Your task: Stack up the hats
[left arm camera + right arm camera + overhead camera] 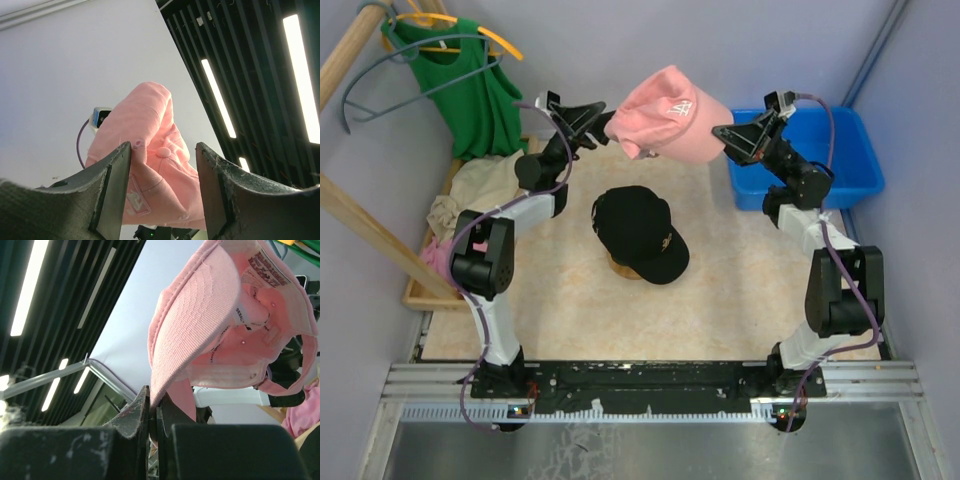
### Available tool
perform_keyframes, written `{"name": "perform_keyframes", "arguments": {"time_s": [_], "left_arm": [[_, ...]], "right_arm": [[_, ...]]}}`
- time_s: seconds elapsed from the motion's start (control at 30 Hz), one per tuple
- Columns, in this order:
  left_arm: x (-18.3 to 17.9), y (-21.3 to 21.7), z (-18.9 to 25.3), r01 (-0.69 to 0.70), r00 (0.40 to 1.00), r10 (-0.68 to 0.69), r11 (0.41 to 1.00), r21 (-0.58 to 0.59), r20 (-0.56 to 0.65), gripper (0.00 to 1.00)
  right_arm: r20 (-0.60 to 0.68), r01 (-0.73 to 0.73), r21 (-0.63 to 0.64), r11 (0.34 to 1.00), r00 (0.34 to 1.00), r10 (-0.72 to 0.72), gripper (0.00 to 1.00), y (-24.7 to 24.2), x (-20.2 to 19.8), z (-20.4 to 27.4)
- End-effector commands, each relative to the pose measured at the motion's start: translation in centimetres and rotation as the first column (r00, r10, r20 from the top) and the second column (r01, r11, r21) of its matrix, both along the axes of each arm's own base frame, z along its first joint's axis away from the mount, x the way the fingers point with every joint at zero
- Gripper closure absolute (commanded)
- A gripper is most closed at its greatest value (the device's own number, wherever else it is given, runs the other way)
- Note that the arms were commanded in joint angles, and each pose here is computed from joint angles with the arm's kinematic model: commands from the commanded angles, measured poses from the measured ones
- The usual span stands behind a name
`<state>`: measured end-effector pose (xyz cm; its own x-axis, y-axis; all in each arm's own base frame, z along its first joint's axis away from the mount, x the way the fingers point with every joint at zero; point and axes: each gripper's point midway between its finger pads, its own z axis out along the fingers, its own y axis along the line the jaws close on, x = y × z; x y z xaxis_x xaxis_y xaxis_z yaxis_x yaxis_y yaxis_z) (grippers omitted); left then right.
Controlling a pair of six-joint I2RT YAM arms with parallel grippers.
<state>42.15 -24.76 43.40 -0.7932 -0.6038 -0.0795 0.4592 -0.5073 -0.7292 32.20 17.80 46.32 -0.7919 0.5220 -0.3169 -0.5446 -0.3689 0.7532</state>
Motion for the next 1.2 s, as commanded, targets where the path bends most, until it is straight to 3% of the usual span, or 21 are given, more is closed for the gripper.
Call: {"name": "perform_keyframes", "arguments": {"time_s": [0.0, 0.47, 0.53, 0.7, 0.8, 1.17], "left_arm": [[-4.8, 1.0, 3.3, 0.027, 0.979, -0.021, 0.999, -0.028, 0.204, 0.39], [-5.9, -0.5, 3.1, 0.086, 0.964, -0.096, 0.995, 0.054, 0.248, 0.39], [-6.2, -1.2, 3.1, 0.105, 0.958, -0.124, 0.991, 0.086, 0.259, 0.44], [-6.4, -1.6, 3.1, 0.105, 0.953, -0.134, 0.987, 0.118, 0.271, 0.83], [-6.6, -1.4, 3.4, 0.110, 0.950, -0.139, 0.987, 0.115, 0.281, 1.00], [-5.6, 2.0, 6.3, 0.054, 0.953, -0.100, 0.985, 0.165, 0.285, 1.00]], "right_arm": [[-0.085, -0.116, 0.029, 0.993, 0.989, 0.118, 1.00, -0.2, -1.8, 1.3], [-0.125, -0.128, -0.032, 0.991, 0.985, 0.123, 1.00, 1.4, -0.7, 0.7], [-0.136, -0.129, -0.050, 0.990, 0.983, 0.121, 1.00, 1.5, -0.6, 0.4], [-0.152, -0.132, -0.104, 0.986, 0.982, 0.115, 1.00, 1.9, -0.8, -0.2], [-0.169, -0.129, -0.139, 0.982, 0.980, 0.105, 1.00, 1.9, -1.0, -0.7], [-0.239, -0.017, -0.385, 0.923, 0.968, -0.081, 1.00, -0.8, 0.5, -5.2]]}}
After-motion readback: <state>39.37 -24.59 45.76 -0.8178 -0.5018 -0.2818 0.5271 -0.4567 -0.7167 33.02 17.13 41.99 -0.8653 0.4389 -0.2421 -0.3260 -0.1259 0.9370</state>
